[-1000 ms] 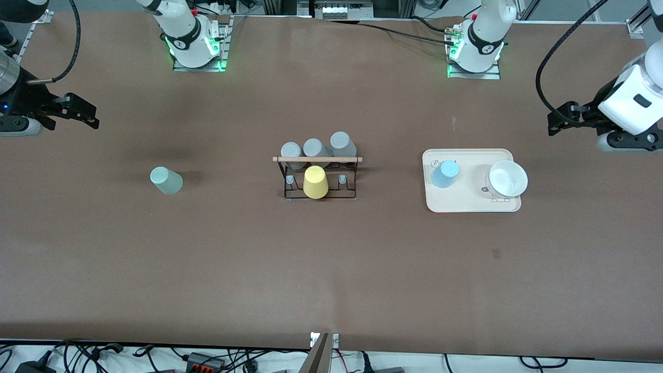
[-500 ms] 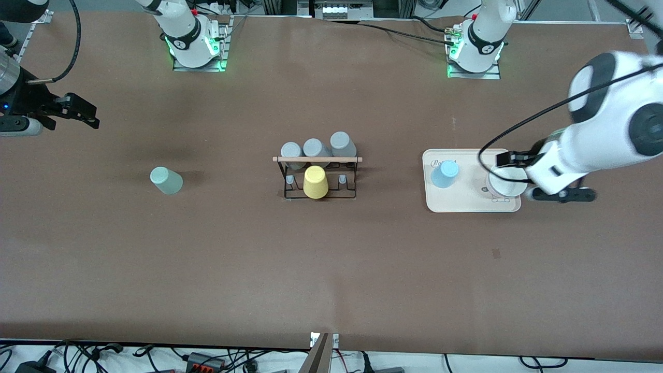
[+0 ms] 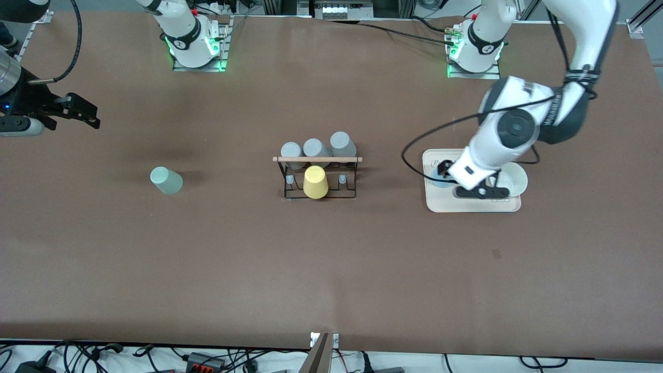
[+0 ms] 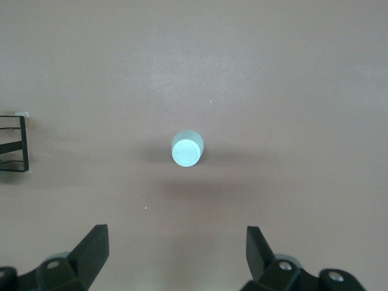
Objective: Hang scattered cups on rack with three cups
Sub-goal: 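Lower the left gripper and grasp the light blue cup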
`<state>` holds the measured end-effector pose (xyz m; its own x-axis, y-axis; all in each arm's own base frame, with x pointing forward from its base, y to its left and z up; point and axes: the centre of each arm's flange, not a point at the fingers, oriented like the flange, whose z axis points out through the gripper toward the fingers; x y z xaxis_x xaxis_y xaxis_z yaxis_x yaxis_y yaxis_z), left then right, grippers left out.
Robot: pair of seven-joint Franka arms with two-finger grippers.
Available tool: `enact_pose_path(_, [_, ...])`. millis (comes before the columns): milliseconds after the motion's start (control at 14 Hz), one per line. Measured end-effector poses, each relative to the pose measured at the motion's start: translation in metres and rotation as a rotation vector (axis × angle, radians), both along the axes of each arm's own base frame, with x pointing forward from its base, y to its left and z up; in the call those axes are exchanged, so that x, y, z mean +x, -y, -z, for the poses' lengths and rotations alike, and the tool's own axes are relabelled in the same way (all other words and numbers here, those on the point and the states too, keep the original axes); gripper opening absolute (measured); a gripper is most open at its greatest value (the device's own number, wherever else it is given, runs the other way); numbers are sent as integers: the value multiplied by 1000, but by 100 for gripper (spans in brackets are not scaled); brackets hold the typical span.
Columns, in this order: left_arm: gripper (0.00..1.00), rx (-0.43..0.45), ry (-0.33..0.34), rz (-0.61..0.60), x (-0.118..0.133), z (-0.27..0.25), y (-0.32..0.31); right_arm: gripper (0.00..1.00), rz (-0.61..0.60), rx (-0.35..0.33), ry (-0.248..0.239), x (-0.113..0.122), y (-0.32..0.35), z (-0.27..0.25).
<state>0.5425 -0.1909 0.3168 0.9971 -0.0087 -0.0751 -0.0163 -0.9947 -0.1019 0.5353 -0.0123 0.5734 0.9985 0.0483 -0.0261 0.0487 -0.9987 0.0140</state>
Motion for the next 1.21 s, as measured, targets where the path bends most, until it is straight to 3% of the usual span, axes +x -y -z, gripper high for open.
enact_pose_path(286, [100,-35,89,-26,-24,41,-13,100,0,0,0,0,0,0])
enact_pose_path(1214, [100,-70,52,-31,-44,91,-21,100,0,0,-4,1,0,2])
